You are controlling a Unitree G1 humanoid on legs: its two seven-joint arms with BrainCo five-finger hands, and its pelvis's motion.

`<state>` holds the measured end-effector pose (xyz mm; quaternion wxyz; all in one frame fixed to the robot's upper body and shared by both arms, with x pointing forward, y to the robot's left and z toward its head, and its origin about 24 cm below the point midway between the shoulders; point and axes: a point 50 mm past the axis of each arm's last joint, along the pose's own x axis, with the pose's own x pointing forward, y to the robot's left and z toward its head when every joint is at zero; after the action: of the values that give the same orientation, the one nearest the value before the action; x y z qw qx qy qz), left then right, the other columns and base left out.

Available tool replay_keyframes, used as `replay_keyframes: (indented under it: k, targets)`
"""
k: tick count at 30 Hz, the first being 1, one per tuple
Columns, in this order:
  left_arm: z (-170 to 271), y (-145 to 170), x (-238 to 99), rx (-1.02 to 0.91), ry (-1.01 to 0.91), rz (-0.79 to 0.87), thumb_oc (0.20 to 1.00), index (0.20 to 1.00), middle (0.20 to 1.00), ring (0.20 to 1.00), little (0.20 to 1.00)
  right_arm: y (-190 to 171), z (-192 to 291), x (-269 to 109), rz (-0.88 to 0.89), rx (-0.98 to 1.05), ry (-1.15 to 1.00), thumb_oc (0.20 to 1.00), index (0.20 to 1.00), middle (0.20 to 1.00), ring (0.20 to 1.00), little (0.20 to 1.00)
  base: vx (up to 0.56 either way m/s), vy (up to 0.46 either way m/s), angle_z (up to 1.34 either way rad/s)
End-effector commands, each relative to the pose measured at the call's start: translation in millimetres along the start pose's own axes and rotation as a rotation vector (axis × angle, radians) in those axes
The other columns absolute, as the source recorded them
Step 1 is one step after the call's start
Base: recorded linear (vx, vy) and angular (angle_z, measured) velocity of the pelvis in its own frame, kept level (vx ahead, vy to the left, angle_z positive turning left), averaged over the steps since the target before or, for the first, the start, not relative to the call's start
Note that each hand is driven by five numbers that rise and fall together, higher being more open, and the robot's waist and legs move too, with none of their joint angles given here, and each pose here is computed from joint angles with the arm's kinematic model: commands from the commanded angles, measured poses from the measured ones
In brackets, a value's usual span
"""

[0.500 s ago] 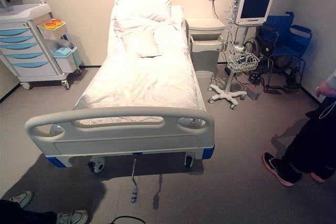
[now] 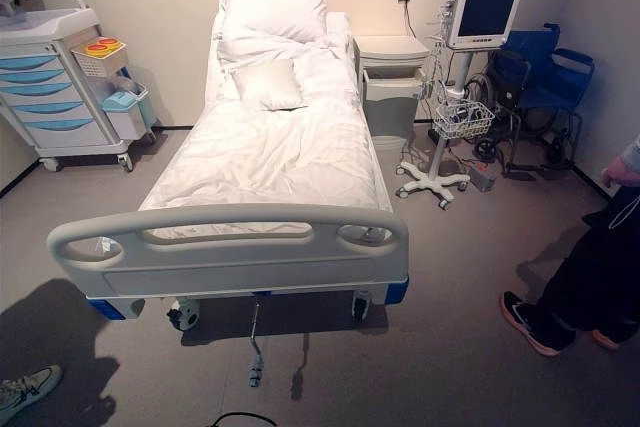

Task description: Raise the hospital bed

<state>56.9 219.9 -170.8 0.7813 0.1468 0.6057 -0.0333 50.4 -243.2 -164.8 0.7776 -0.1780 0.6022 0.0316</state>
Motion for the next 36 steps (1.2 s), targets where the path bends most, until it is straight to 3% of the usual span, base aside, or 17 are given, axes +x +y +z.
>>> replay_keyframes:
  k: [1,23,33,36]
  targets:
    - [7.9,8.7,1.4,-0.023,-0.007,0.031,1.000,1.000,1.000,1.000,1.000,12.1,24.3,4.6,0.031,-0.033,-0.055,1.000,1.000,1.000,1.000,1.000,0.00,0.000,0.00]
    - [17.3,13.7,2.1,-0.030,-0.038,0.057,1.000,1.000,1.000,1.000,1.000,2.0,38.1,5.7,-0.002,-0.022,-0.094,1.000,1.000,1.000,1.000,1.000,-0.01,0.000,0.00]
    - [74.5,33.3,2.4,-0.071,-0.200,0.151,1.000,1.000,1.000,1.000,1.000,-20.1,90.7,6.0,-0.095,-0.036,-0.226,1.000,1.000,1.000,1.000,1.000,-0.10,0.013,0.02]
    - [126.6,48.8,-4.8,-0.121,-0.350,0.221,1.000,1.000,1.000,1.000,1.000,-35.2,138.6,-1.1,-0.168,-0.047,-0.370,1.000,1.000,1.000,1.000,1.000,-0.11,0.036,-0.01]
